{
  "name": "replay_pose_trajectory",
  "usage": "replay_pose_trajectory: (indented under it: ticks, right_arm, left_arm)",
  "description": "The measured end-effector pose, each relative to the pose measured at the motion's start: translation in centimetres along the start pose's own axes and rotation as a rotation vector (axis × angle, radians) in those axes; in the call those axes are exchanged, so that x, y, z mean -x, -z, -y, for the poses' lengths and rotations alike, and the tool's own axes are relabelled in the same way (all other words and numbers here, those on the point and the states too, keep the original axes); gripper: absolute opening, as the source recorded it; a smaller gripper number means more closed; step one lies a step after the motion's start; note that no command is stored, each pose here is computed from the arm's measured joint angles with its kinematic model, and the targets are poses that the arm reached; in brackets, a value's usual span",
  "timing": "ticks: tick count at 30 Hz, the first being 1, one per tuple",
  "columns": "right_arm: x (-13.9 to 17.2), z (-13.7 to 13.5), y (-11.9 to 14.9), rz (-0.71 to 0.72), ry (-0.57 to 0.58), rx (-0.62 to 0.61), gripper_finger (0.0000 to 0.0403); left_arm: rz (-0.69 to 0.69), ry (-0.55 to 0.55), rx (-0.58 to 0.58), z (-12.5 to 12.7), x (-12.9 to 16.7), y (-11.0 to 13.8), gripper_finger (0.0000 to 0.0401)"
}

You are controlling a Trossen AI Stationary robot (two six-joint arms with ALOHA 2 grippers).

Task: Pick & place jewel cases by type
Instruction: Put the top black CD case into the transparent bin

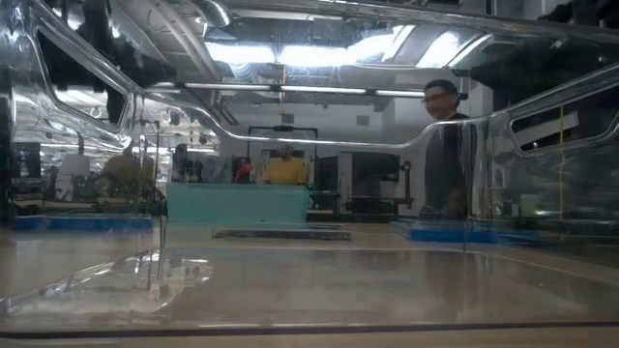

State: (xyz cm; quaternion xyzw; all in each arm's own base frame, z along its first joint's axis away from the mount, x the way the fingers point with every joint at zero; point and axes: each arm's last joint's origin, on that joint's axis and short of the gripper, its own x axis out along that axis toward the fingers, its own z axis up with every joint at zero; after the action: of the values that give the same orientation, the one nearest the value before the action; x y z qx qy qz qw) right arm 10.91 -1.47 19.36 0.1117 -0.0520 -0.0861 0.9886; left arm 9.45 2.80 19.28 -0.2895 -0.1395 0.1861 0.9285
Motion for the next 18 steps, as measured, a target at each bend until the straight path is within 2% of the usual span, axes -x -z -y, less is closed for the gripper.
replay_pose_trajectory:
  ticks: [5, 11, 14, 18]
  right_arm:
    - [-0.3, -0.4, -2.9, -0.038, 0.071, 0.006, 0.0019]
    - [-1.4, -0.8, -7.9, -0.174, 0.175, 0.018, 0.0019]
    - [-2.4, -1.0, -10.8, -0.213, 0.219, 0.052, 0.0019]
    - [-4.0, -1.2, -14.2, -0.257, 0.235, 0.164, 0.0019]
  left_arm:
    - [0.083, -0.001, -0.017, 1.8, 0.0, -2.8, 0.0011]
    - [0.125, -0.013, -0.101, 5.5, -1.5, -7.7, 0.0008]
    - [0.085, -0.040, -0.171, 7.7, -3.2, -10.2, 0.0010]
    - [-0.009, -0.059, -0.219, 10.3, -6.3, -12.6, 0.0012]
